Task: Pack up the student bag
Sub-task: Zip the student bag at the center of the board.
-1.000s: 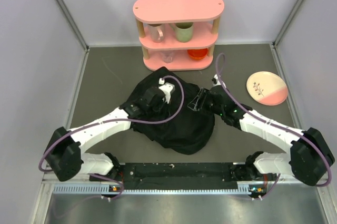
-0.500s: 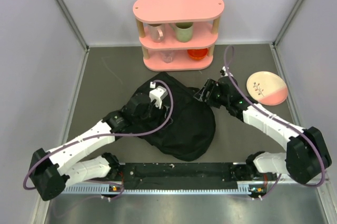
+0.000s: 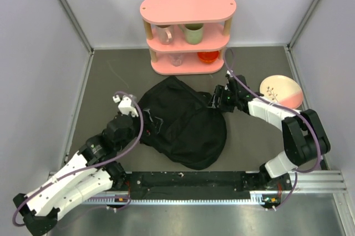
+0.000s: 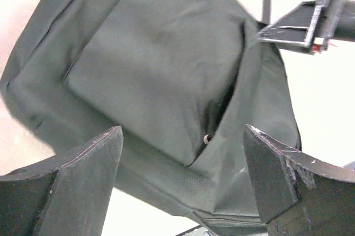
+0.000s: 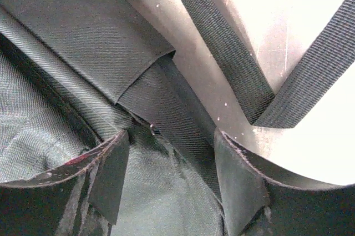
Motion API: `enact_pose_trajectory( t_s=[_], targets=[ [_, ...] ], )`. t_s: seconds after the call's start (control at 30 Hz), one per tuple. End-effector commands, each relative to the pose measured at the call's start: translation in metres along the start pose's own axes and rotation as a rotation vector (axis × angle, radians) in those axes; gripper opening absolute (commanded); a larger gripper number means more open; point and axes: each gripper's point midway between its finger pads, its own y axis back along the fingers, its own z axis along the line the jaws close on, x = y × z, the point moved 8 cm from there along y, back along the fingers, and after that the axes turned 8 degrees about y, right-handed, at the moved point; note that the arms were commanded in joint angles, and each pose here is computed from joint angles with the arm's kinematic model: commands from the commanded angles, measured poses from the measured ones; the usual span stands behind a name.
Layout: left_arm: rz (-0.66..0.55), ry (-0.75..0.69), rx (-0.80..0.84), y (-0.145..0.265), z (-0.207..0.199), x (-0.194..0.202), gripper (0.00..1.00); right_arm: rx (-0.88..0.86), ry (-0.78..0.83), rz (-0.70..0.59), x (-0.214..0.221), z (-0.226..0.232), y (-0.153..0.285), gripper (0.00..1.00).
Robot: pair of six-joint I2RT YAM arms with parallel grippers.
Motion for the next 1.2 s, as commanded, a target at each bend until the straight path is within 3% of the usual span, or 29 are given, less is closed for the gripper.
enact_pose_trajectory(
  t_s=[0.0,0.17,0.23,0.27,0.33,0.43,0.47,0.53,0.57,0.6,0.67,0.83,0.87,0.9,1.03,1.17],
  targets=[
    [0.030,0.220,-0.174,-0.001,0.031,0.033,0.93,-0.031,0.016,0.014,0.004,-0.012,0.001,0.49],
    [0.098,0.333,-0.202,-0.011,0.045,0.064,0.93,-0.089,-0.065,0.021,0.041,-0.019,0.012,0.16],
    [0.085,0.349,-0.176,-0.016,0.045,0.067,0.94,-0.127,-0.096,0.024,0.054,-0.018,0.018,0.10],
    [0.073,0.350,-0.165,-0.018,0.044,0.067,0.95,-0.142,-0.129,0.034,0.067,-0.019,0.023,0.03],
    [0.033,0.345,-0.137,-0.023,0.042,0.062,0.97,-0.149,-0.133,0.032,0.079,-0.017,0.029,0.01],
    [0.002,0.319,-0.122,-0.031,0.037,0.052,0.98,-0.091,-0.137,0.015,0.092,-0.018,0.046,0.07],
    [0.000,0.310,-0.116,-0.033,0.035,0.049,0.98,-0.032,-0.139,-0.025,0.087,-0.022,0.050,0.24],
    [-0.005,0.290,-0.110,-0.035,0.032,0.040,0.98,0.028,-0.120,-0.080,0.078,-0.022,0.070,0.41],
    [0.005,0.286,-0.091,-0.036,0.030,0.039,0.98,0.052,-0.092,-0.147,0.062,-0.018,0.079,0.55],
    [0.001,0.273,-0.087,-0.036,0.030,0.037,0.98,0.044,-0.076,-0.189,0.053,-0.014,0.089,0.60],
    [-0.002,0.269,-0.079,-0.036,0.030,0.035,0.98,-0.009,-0.041,-0.247,0.029,0.002,0.104,0.63],
    [-0.014,0.269,-0.071,-0.033,0.032,0.033,0.92,-0.198,0.055,-0.202,-0.001,0.057,0.110,0.61],
    [-0.027,0.274,-0.062,-0.034,0.032,0.030,0.88,-0.236,0.088,-0.225,-0.012,0.072,0.114,0.61],
    [-0.026,0.273,-0.052,-0.034,0.032,0.031,0.76,-0.260,0.111,-0.208,-0.012,0.082,0.111,0.61],
    [-0.024,0.280,-0.024,-0.037,0.030,0.030,0.63,-0.346,0.201,-0.093,-0.007,0.132,0.085,0.58],
    [-0.016,0.292,-0.004,-0.041,0.030,0.032,0.52,-0.358,0.250,-0.032,-0.002,0.153,0.060,0.56]
  ],
)
